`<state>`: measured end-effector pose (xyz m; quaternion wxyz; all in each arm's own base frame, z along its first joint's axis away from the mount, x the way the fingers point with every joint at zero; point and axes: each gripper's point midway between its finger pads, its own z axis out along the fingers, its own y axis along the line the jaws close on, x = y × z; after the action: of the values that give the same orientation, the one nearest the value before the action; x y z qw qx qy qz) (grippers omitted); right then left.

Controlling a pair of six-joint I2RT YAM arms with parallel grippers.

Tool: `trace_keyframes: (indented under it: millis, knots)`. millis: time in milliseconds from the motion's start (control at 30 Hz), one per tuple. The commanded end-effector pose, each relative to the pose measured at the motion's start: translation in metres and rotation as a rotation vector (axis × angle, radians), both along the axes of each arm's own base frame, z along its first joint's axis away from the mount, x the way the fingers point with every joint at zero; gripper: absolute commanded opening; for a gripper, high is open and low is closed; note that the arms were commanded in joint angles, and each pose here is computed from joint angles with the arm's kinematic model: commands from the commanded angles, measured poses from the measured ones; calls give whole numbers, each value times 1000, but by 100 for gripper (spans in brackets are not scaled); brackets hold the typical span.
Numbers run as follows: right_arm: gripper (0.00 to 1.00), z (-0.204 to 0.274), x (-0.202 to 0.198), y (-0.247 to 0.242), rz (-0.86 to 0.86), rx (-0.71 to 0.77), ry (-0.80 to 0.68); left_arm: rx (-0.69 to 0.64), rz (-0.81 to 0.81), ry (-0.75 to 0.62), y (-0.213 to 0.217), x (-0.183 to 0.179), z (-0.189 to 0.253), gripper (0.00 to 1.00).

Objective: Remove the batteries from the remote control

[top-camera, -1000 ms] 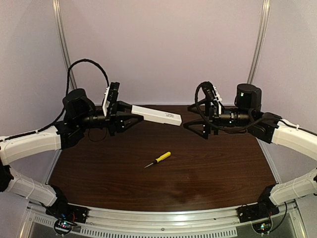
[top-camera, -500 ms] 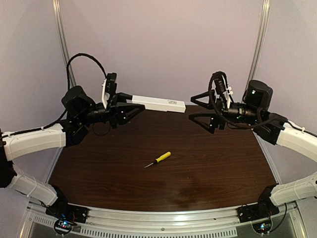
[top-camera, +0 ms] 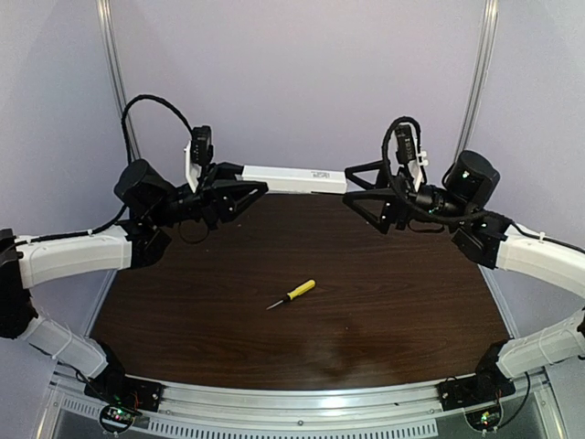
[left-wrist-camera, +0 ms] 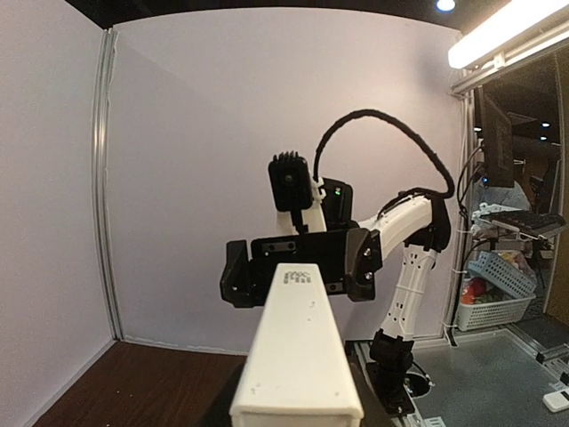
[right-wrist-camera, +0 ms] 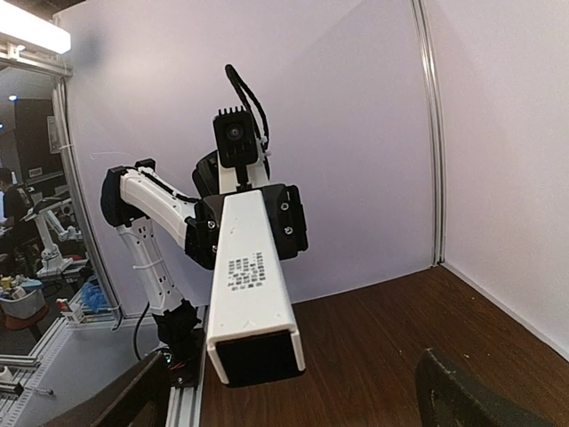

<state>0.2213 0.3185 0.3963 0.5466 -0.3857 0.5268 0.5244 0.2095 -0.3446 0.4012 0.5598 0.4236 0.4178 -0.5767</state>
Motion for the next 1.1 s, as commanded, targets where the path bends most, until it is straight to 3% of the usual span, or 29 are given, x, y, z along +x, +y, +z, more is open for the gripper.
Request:
trace_keyframes:
  millis: [0,267,1067]
  knots:
    - [94,11,-4,3,41,68,1,-89,-34,-70,3,-8,29,0]
    - [85,13,-6,16,99,86,11,-104,-40,-62,-1,-3,28,0]
    - [72,14,-9,39,140,75,-12,-104,-39,-26,-6,6,18,0]
